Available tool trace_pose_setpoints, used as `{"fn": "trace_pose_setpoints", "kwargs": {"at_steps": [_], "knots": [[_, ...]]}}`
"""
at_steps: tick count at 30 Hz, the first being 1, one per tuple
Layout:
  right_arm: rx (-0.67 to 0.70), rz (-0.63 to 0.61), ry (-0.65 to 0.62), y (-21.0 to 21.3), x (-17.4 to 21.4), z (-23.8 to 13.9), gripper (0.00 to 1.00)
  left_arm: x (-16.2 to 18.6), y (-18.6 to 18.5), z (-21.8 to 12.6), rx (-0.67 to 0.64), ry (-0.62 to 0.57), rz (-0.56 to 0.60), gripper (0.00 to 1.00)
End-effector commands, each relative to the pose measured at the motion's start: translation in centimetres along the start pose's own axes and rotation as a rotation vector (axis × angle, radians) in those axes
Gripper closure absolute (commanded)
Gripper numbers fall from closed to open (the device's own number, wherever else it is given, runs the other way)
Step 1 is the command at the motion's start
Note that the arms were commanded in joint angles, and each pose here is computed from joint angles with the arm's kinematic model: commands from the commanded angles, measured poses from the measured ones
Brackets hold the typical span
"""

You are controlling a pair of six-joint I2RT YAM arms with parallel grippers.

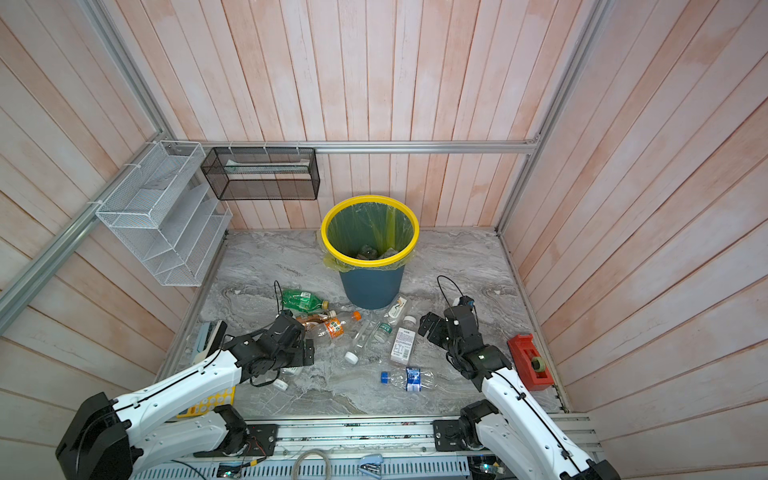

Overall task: Throw the plastic bottles in the bin
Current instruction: 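Move the left gripper back down onto the green lime-label juice bottle, then close the left gripper on the lime-label bottle and lift it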

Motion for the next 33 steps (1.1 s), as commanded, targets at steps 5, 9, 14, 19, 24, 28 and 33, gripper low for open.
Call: {"fn": "trace_pose_setpoints", "kwargs": {"at_steps": [5, 9, 14, 19, 24, 28, 33], "knots": [[0.009, -0.03, -0.007, 0.0, 0.1, 0.7, 0.01, -0.1, -0.3, 1.1, 0.002, 0.059, 0.032, 0.04], [0.013, -0.043, 0.001, 0.0, 0.1, 1.1, 0.01, 0.1, -0.7, 1.4, 0.024, 0.092, 0.031, 0.15], [0.017, -0.054, 0.012, -0.1, 0.3, 1.6, 0.01, 0.3, -0.6, 1.2, 0.02, 0.105, 0.028, 0.18], [0.017, -0.06, 0.02, -0.1, 0.3, 2.0, 0.01, 0.2, -0.8, 1.4, 0.001, 0.152, 0.046, 0.14], [0.017, -0.065, 0.021, -0.2, 0.4, 2.1, 0.0, 0.4, -1.1, 2.0, -0.024, 0.199, 0.075, 0.12], [0.016, -0.073, 0.02, -0.3, 0.4, 2.2, 0.0, 0.7, -1.3, 2.6, -0.015, 0.229, 0.083, 0.13], [0.017, -0.076, 0.017, -0.5, 0.4, 2.2, 0.01, 0.6, -1.4, 2.6, -0.017, 0.231, 0.091, 0.21]]}}
Point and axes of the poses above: each gripper's point midway between its finger pads, its own z axis out along the fingers, its own y axis along the line the jaws close on, x = y × z, the point moved 9 cm from there along -z, back along the fingers, and after that the axes turned 12 degrees about z, right-handed, at the moved point
